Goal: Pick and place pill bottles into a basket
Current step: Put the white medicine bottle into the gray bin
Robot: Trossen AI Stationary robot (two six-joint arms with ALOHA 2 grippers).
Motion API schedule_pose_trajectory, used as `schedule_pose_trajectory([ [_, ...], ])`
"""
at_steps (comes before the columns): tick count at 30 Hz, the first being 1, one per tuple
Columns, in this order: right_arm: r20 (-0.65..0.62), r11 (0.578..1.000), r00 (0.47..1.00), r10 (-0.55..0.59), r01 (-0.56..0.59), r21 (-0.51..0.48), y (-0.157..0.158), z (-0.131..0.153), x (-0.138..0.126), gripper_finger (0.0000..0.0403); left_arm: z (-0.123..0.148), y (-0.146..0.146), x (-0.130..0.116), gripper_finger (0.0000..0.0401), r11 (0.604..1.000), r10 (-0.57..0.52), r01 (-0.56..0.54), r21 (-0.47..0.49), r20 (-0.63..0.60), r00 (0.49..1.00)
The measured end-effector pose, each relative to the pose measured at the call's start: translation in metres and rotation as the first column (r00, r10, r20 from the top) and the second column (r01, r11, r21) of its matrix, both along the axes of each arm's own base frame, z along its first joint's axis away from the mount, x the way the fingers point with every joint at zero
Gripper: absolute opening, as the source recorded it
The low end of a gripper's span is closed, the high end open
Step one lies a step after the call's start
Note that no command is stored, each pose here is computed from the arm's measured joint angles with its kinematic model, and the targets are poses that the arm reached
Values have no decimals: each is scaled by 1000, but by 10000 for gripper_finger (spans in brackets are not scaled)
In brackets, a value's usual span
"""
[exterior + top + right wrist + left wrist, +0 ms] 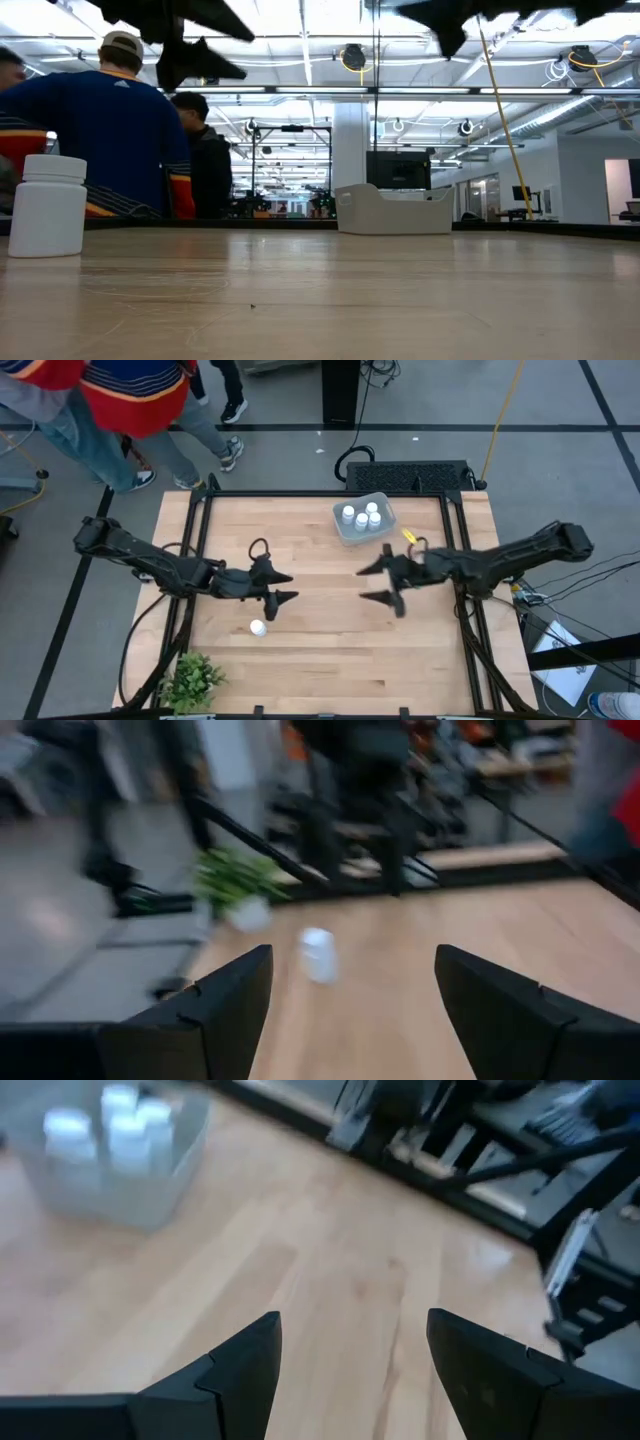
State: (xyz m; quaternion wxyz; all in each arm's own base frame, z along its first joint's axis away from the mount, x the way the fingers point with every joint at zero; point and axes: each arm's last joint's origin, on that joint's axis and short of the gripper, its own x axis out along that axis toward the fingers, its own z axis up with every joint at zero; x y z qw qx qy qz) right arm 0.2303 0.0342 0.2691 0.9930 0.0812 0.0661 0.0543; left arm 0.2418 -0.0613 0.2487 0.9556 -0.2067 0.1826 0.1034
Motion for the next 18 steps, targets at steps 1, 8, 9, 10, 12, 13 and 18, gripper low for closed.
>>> schedule_pose_trajectory([
  [1, 26, 1000, 1000, 17, -17, 3, 6, 0, -7, 272, -2, -1, 0, 258, 1000, 6, -7, -21, -27, 1000],
  [8, 242, 989, 960, 137, -145, 14, 33, 21, -46, 272, -14, -13, -1, 258, 988, 83, -107, -114, -197, 977],
  [9, 267, 985, 950, 159, -170, 19, 37, 24, -50, 272, -11, -16, 0, 258, 985, 90, -117, -129, -198, 976],
  [10, 287, 980, 940, 185, -199, 19, 40, 26, -54, 272, -6, -20, 2, 258, 980, 93, -125, -156, -193, 977],
  [12, 307, 969, 923, 233, -247, 6, 45, 28, -60, 272, 1, -28, 1, 257, 974, 92, -137, -181, -240, 966],
  [13, 318, 965, 915, 248, -261, -1, 48, 30, -62, 272, 5, -32, 0, 257, 973, 94, -148, -177, -281, 955],
  [18, 359, 957, 889, 283, -288, -40, 54, 34, -67, 272, 23, -44, -13, 257, 948, 193, -295, -123, -517, 834],
])
